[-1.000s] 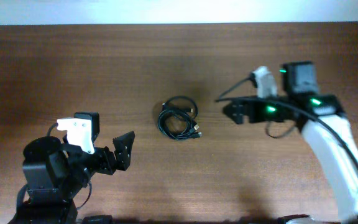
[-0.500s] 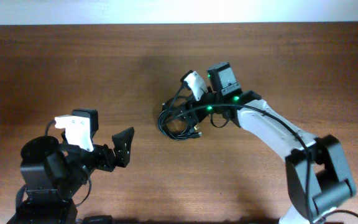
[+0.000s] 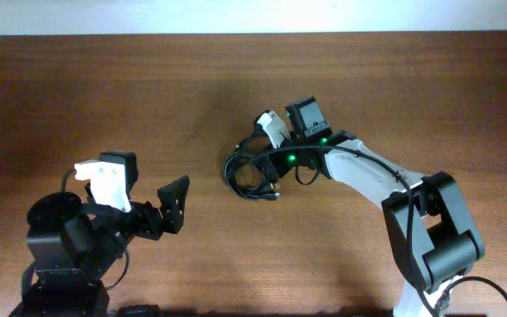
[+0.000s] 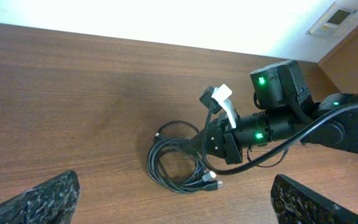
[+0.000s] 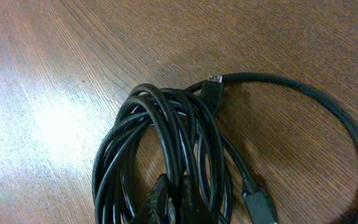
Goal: Untangle cables
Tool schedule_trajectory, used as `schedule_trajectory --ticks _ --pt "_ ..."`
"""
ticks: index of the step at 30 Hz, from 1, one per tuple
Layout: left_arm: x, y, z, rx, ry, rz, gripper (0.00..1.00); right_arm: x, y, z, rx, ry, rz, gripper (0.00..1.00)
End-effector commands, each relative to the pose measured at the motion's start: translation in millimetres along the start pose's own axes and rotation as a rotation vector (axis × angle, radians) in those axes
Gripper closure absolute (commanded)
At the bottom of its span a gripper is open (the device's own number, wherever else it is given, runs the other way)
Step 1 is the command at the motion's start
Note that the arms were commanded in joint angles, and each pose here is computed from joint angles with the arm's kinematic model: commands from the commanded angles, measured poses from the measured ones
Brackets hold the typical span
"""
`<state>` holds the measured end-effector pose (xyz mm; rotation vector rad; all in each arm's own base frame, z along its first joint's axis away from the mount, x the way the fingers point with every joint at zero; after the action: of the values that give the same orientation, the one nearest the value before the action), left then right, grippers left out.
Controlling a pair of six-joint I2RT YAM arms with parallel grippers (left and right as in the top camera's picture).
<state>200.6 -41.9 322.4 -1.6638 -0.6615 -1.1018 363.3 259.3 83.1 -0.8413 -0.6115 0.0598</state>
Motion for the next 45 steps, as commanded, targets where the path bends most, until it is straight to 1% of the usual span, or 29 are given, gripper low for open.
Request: schedule_trajectory --ticks 1,2,4,6,10,12,16,18,20,21,23,25,27,33,36,37,39,40,41,44,45 --pt "2.8 -1.4 -1.8 -0.013 -0.01 -0.012 0.01 12.5 -1.6 6.1 0.014 0.063 -0.037 0.96" --pt "2.7 -1.4 -1.8 -0.013 -0.011 -0.011 0.01 21.8 -5.3 13.5 0.049 0.077 -0.061 0.96" --pt "2.5 -1.4 -1.8 -0.013 -0.01 -0.01 0.01 41.5 -17.6 34.2 0.141 0.042 -0.099 0.96" --pt "2.2 -1.4 -1.8 -0.013 -0.011 -0.009 0.01 68.8 -37.0 56.6 0.215 0.065 -0.15 0.96" --pt "-0.8 -1.4 -2.1 -0.014 -0.018 0.005 0.01 105.4 -73.5 86.4 0.272 0.093 -0.239 0.96" --pt "-4.1 -1.5 -2.5 -0.016 -0.024 0.021 0.01 117.6 -95.2 101.6 0.295 0.098 -0.283 0.96" --pt "-6.1 -1.5 -2.8 -0.017 -0.029 0.03 0.01 125.9 -133.3 129.2 0.35 0.075 -0.337 0.96" --pt "-8.5 -1.6 -3.1 -0.018 -0.034 0.041 0.01 126.9 -166.1 154.4 0.412 0.022 -0.375 0.96" --pt "-11.2 -1.8 -3.5 -0.019 -0.04 0.054 0.01 126.4 -193.8 171.4 0.436 0.009 -0.416 0.96" --pt "-12.2 -1.8 -3.6 -0.02 -0.042 0.059 0.01 125.2 -206.8 179.5 0.45 0.005 -0.433 0.96" --pt "-13.4 -1.9 -3.9 -0.021 -0.045 0.064 0.01 116.8 -238.2 202.8 0.505 -0.061 -0.459 0.96" --pt "-13.1 -1.9 -3.8 -0.021 -0.045 0.063 0.01 109.4 -258.7 217.4 0.542 -0.097 -0.471 0.96" --pt "-12.9 -1.9 -5.7 -0.035 -0.045 0.062 0.0 102.0 -275.5 229.0 0.577 -0.094 -0.471 0.96" --pt "-11.4 -2.2 -11.9 -0.083 -0.045 0.053 0.01 87.1 -278.9 240.0 0.667 -0.134 -0.382 0.96" --pt "-9.3 -1.4 -17.6 -0.133 -0.046 0.046 0.01 86.2 -278.2 239.7 0.667 -0.129 -0.375 0.96" --pt "-8.4 0.0 -18.8 -0.147 -0.075 0.047 0.01 85.8 -277.7 240.1 0.667 -0.134 -0.375 0.96" --pt "-8.8 5.0 -16.6 -0.141 -0.299 0.076 0.0 82.8 -273.7 242.7 0.654 -0.189 -0.38 0.96" --pt "-9.4 7.9 -15.4 -0.138 -0.386 0.092 0.0 79.6 -269.9 244.1 0.642 -0.231 -0.379 0.96" --pt "-9.3 12.2 -15.0 -0.147 -0.463 0.109 0.0 77.8 -264.0 241.9 0.609 -0.233 -0.377 0.96" --pt "-1.4 21.9 -24.2 -0.27 -0.481 0.12 0.0 82.7 -247.6 219.8 0.448 -0.136 -0.398 0.96" --pt "-1.8 25.3 -24.2 -0.283 -0.488 0.132 0.01 83.1 -247.6 220.1 0.451 -0.138 -0.399 0.96"
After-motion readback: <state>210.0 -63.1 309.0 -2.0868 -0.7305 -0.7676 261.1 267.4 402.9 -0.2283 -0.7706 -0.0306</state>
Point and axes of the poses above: each gripper's point midway between its finger pads, its own y axis out along the fingers, its own z axis along the line the jaws close on, x = y × z, the point moved 4 cm from there along -y, back along the fingers, and after that the axes turned 14 degrees about y, right-handed, at the moved point
